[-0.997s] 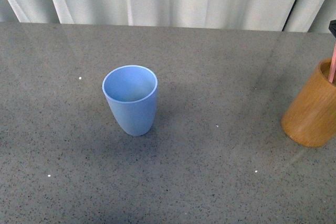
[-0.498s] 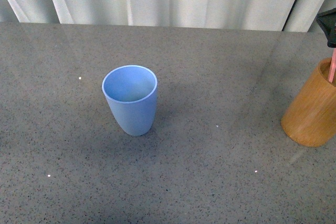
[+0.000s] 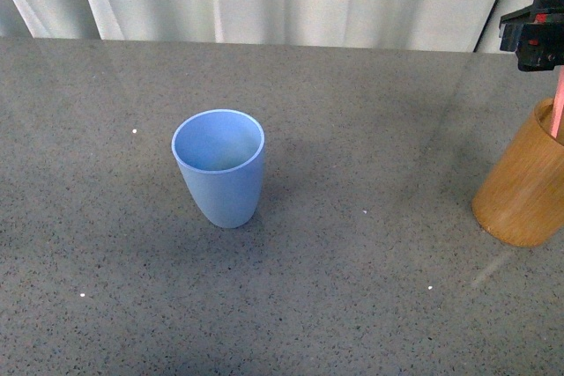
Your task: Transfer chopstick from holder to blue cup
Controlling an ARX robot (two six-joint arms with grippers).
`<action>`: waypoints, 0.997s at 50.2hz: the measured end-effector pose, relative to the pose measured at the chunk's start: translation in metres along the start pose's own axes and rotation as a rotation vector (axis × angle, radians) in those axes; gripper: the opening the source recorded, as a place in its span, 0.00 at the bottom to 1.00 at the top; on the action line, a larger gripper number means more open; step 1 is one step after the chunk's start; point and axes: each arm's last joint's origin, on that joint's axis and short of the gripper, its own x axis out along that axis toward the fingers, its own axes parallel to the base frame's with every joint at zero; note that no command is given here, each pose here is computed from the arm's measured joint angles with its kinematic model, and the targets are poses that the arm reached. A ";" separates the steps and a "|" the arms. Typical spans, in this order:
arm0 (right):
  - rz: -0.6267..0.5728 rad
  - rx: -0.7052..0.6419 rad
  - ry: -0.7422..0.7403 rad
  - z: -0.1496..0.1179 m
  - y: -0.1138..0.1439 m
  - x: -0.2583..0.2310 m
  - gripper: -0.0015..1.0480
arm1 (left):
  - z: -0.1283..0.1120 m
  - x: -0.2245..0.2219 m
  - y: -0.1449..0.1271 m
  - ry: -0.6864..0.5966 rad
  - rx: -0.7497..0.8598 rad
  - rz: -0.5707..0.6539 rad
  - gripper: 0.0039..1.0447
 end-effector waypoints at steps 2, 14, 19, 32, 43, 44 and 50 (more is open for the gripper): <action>-0.001 -0.001 0.001 -0.001 0.001 0.000 0.35 | 0.000 0.000 0.000 0.000 0.000 0.000 0.94; -0.017 -0.007 0.002 0.000 0.000 -0.007 0.01 | 0.000 0.000 0.000 0.000 0.000 0.000 0.94; -0.019 -0.010 -0.015 0.007 0.000 -0.012 0.01 | 0.000 0.000 0.000 0.000 0.000 0.000 0.94; -0.024 -0.049 -0.073 0.034 0.005 -0.031 0.01 | 0.000 0.000 0.000 0.000 0.000 0.000 0.94; -0.041 -0.171 -0.216 0.087 0.025 -0.047 0.01 | 0.000 0.000 0.000 0.000 0.000 0.000 0.94; -0.045 -0.188 -0.247 0.098 0.029 -0.050 0.01 | 0.000 0.000 0.000 0.000 0.000 0.000 0.94; -0.011 -0.221 -0.370 0.141 0.053 -0.059 0.01 | 0.000 0.000 0.000 0.000 0.000 0.000 0.94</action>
